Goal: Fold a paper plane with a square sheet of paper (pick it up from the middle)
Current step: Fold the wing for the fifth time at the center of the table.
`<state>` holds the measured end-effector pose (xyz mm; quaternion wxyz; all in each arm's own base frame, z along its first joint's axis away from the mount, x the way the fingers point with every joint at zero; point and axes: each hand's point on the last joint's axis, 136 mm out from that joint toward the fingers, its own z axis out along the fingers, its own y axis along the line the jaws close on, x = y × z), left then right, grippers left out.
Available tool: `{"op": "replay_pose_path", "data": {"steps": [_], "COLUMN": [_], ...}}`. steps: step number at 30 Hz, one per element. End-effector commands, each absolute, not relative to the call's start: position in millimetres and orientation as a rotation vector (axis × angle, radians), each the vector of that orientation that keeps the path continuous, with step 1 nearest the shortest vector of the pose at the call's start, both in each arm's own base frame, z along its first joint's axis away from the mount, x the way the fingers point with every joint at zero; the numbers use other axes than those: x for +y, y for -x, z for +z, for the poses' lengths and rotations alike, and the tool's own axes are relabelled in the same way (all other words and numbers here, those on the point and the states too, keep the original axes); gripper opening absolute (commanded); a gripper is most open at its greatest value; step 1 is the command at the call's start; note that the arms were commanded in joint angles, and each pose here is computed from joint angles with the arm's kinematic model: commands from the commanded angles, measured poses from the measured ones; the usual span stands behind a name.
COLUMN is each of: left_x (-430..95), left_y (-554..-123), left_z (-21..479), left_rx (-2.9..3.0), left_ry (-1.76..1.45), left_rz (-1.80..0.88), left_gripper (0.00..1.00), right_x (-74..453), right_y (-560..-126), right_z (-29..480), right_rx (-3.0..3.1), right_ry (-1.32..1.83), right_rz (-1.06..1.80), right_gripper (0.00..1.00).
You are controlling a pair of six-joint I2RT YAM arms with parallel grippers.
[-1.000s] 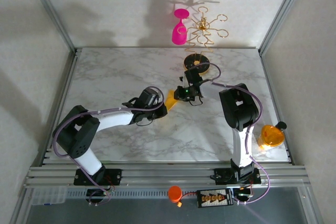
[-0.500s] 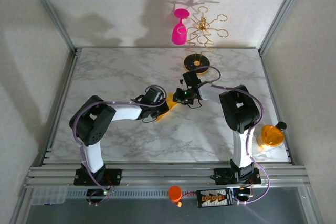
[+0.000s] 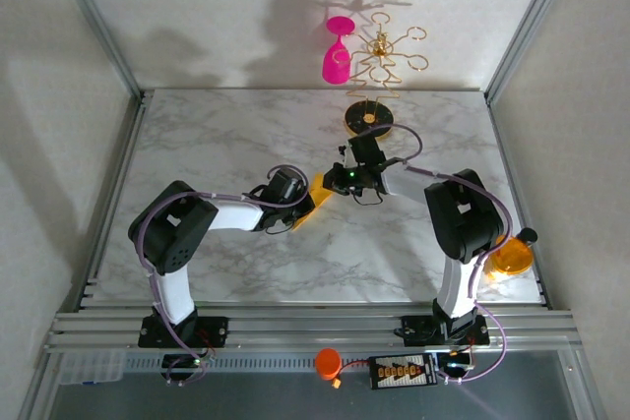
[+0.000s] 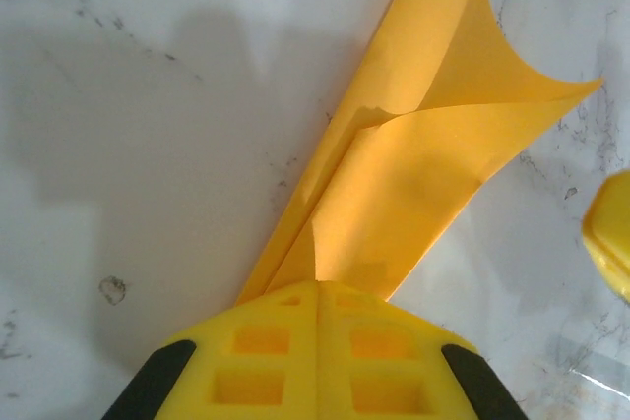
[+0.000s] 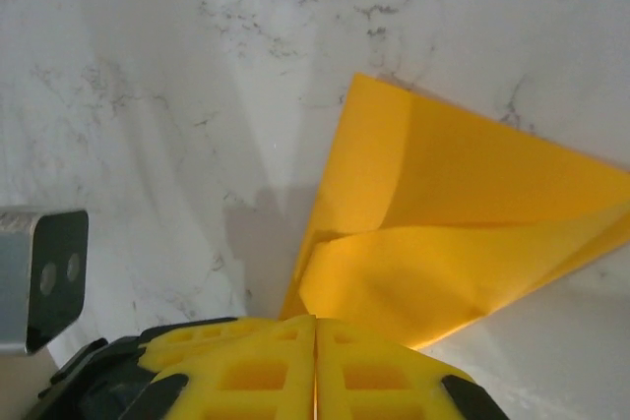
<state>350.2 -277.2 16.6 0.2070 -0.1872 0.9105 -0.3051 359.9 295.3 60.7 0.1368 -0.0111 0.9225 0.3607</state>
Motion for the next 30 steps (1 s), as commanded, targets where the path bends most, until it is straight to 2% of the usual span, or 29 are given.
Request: {"op": "replay_pose_path", "data": {"steps": [1, 18, 30], "left_x": [-248.3, -238.0, -203.9], "left_y": [-328.4, -321.3, -290.2], "left_z": [-20.1, -30.4, -56.8], "left_rx": [2.642, 2.681, 2.801], "left_ry": [0.598, 0.589, 0.534], "left_rz": [-0.665, -0.586, -0.422], "left_gripper": [0.0, 0.0, 0.0], "right_x": [302.1, 313.5, 272.1], "right_y": [-338.2, -336.4, -374.7], "right_z": [51.0, 16.2, -1.7], "right_rx": [2.722, 2.812, 2.788], "right_ry": [0.039, 0.11, -0.038], "right_rz": [1.082, 1.052, 0.938], "right_gripper": [0.08, 0.06, 0.07]}}
